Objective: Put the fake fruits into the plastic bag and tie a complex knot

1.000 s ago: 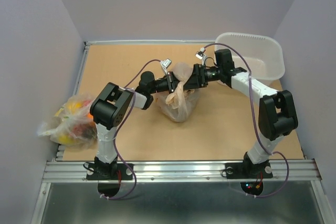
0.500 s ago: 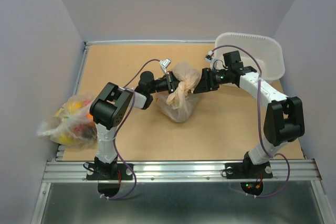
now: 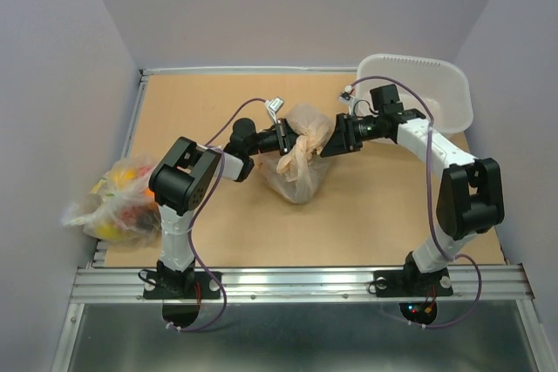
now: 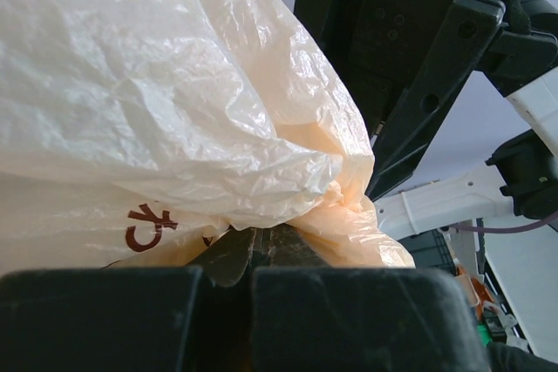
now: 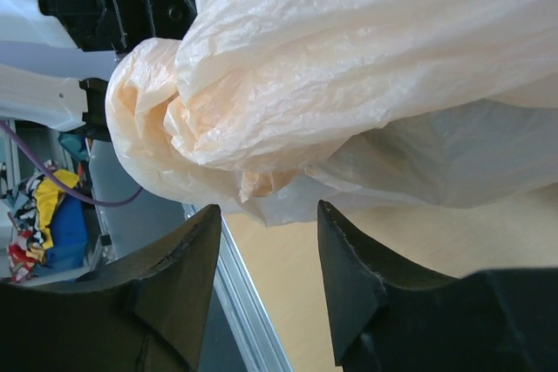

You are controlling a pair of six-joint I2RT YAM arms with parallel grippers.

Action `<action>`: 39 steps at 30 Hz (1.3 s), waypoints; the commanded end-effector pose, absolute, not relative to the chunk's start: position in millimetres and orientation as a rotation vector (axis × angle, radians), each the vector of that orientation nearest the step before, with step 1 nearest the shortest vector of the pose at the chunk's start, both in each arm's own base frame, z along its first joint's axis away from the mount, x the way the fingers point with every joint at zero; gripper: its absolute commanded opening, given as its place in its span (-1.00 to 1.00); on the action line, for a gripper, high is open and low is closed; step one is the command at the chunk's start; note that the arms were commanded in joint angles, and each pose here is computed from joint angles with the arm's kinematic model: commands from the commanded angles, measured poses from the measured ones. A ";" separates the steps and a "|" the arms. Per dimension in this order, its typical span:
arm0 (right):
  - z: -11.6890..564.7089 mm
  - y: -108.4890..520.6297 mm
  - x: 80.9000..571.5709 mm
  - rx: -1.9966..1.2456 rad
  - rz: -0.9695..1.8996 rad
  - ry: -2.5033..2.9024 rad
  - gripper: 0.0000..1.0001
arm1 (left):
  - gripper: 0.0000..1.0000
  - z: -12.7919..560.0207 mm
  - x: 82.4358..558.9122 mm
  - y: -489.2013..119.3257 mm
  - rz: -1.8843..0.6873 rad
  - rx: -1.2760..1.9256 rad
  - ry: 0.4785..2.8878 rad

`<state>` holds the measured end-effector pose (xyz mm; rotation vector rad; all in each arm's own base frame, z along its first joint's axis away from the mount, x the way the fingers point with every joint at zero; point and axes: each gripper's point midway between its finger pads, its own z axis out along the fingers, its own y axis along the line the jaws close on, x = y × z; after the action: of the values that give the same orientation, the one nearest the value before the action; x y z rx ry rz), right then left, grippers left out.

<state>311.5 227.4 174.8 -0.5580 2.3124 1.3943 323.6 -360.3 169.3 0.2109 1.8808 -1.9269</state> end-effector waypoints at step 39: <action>190.6 247.2 321.9 -0.763 1.317 2.190 -0.99 | -0.36 213.4 330.4 -337.1 -1.814 0.394 1.692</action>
<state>325.9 243.2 170.4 -0.6732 2.2895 1.3329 326.3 -355.4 168.1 0.2547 1.8644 -1.9013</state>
